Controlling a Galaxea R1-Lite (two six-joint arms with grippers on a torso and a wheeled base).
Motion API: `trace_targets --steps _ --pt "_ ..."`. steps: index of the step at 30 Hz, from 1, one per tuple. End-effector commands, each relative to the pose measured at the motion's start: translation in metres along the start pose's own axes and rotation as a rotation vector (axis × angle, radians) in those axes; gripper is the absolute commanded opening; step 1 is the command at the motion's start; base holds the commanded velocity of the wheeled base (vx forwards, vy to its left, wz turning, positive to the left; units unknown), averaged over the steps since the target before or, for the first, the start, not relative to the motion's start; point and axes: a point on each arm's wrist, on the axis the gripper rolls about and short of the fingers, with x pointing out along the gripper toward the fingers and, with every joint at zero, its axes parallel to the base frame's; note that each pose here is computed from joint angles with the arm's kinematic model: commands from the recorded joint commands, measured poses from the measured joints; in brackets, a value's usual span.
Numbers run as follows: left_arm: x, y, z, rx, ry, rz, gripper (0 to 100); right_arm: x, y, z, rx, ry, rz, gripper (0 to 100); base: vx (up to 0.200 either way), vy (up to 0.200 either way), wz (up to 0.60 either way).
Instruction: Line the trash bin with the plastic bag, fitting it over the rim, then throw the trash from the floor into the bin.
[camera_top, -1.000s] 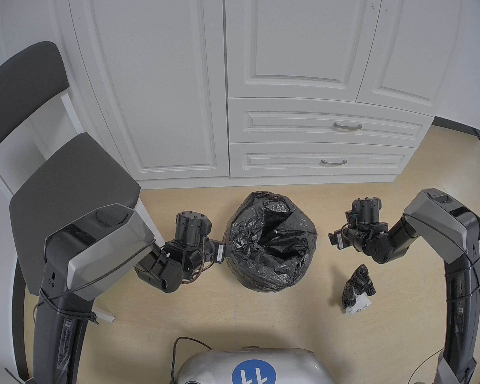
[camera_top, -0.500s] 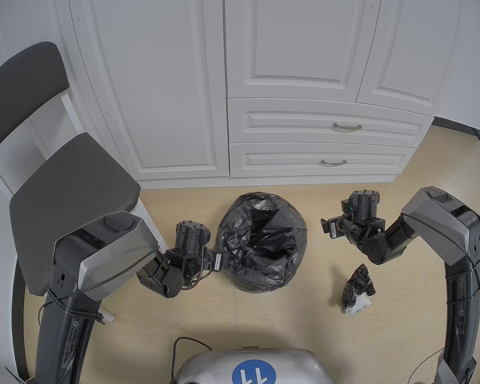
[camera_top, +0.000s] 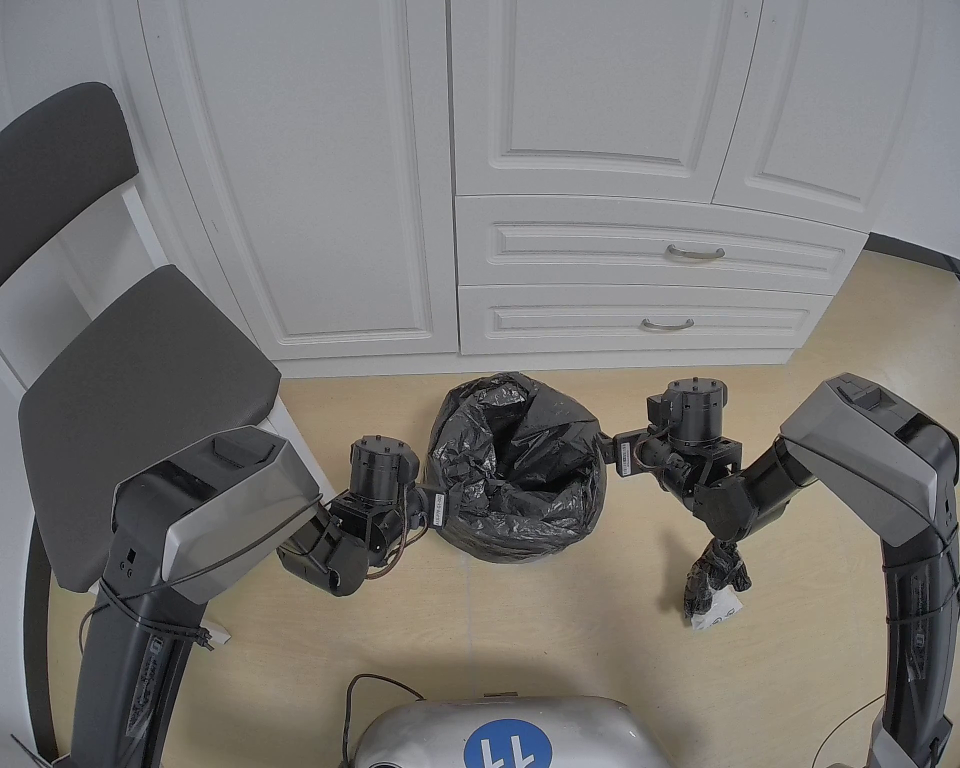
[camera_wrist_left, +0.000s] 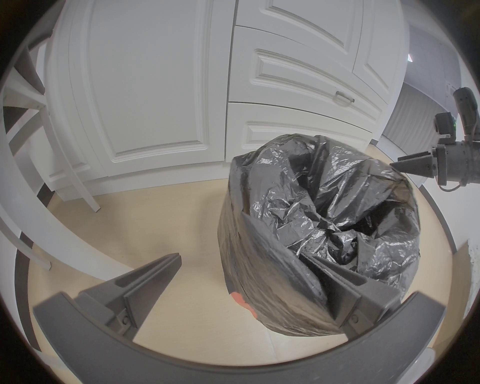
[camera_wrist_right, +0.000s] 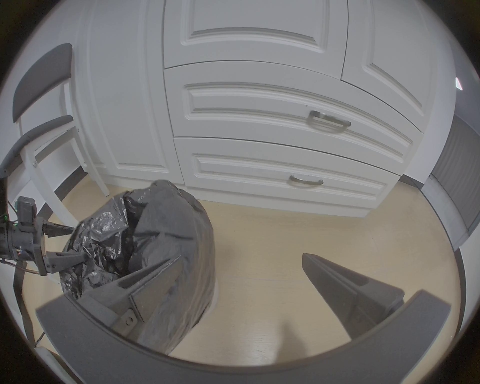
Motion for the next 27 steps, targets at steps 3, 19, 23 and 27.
trace_targets --steps 3,19,23,27 --pt "0.0 -0.001 0.006 -0.004 -0.022 -0.001 100 0.001 0.009 -0.002 0.001 -0.008 0.019 100 0.0 0.0 0.0" --pt "-0.005 -0.008 0.027 -0.014 -0.101 -0.014 100 0.021 0.045 -0.026 0.012 -0.093 0.074 100 0.0 0.0 0.0" --pt "-0.007 -0.013 0.03 -0.016 -0.122 -0.025 100 0.033 0.05 -0.032 -0.001 -0.095 0.073 100 0.0 0.0 0.0" --pt "-0.009 -0.015 0.032 -0.017 -0.135 -0.031 100 0.042 0.053 -0.032 -0.087 -0.067 0.072 100 0.0 0.0 0.0"
